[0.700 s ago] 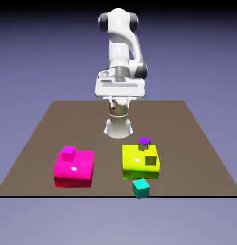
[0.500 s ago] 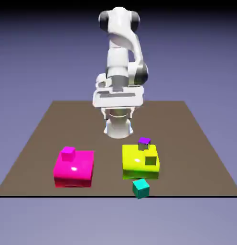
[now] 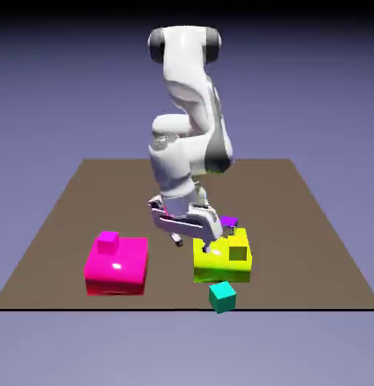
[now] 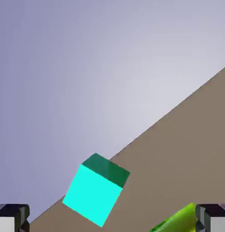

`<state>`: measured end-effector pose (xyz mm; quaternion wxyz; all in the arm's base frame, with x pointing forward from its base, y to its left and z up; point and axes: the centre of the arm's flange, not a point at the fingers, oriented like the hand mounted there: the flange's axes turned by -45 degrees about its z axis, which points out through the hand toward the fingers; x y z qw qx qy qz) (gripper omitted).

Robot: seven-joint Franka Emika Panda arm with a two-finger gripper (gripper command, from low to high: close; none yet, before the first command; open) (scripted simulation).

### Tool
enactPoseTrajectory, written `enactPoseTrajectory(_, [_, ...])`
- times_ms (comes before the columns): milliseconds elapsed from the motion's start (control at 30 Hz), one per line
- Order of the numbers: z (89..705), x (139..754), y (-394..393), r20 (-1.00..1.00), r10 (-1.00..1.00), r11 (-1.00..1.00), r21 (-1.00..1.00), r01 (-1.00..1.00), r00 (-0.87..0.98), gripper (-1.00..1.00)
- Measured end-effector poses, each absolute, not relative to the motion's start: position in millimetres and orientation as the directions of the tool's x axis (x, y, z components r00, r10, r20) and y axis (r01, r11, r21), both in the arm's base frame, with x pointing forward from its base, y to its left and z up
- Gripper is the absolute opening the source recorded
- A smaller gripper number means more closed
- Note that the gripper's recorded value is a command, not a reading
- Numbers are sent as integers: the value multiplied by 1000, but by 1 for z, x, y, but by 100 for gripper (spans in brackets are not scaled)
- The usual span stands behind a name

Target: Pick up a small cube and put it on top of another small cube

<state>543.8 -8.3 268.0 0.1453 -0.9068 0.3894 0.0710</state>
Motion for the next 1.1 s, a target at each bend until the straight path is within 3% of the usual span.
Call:
enactPoseTrajectory(300, [170, 572, 5, -638, -698, -407, -22, -913, 327, 0])
enactPoseTrajectory(433, [123, 565, 27, -665, -688, -389, -1, -921, 291, 0])
enactPoseTrajectory(467, [104, 560, 37, -665, -688, -389, 0, -921, 290, -100])
enactPoseTrajectory(533, [104, 560, 37, -665, -688, -388, -1, -922, 290, -100])
enactPoseTrajectory(633, [162, 573, 6, -665, -689, -385, -1, -923, 288, -100])
enactPoseTrajectory(867, [223, 519, -128, -592, -804, 67, 17, -998, -63, -100])
enactPoseTrajectory(1100, [278, 422, -239, -592, -679, 545, -11, -839, -434, -100])
